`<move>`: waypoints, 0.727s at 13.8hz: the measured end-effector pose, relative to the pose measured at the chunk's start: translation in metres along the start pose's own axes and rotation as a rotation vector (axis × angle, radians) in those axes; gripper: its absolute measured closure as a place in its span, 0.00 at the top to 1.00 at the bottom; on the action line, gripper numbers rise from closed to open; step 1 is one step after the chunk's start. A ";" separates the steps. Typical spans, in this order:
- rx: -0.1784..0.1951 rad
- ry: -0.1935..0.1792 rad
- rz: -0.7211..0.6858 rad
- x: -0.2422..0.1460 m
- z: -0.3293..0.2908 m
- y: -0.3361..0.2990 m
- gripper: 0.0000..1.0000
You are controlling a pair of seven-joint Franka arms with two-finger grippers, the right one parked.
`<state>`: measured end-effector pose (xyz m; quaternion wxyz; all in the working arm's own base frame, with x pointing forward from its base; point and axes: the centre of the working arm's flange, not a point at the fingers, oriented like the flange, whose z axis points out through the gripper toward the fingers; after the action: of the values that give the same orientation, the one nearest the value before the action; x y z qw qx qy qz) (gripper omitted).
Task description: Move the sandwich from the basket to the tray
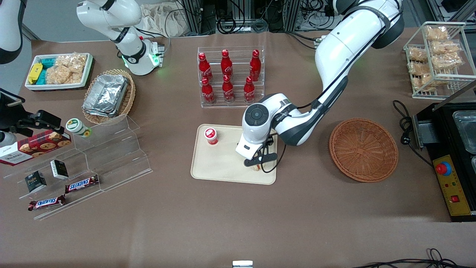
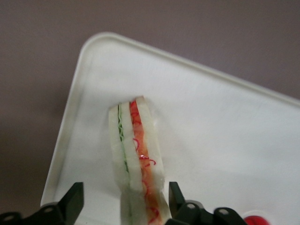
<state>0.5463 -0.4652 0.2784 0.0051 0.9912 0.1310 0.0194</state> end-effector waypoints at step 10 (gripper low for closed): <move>0.039 0.082 -0.254 0.067 -0.268 -0.142 1.00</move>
<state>0.5635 -0.3097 0.5467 -0.0169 0.9649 0.2557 0.0568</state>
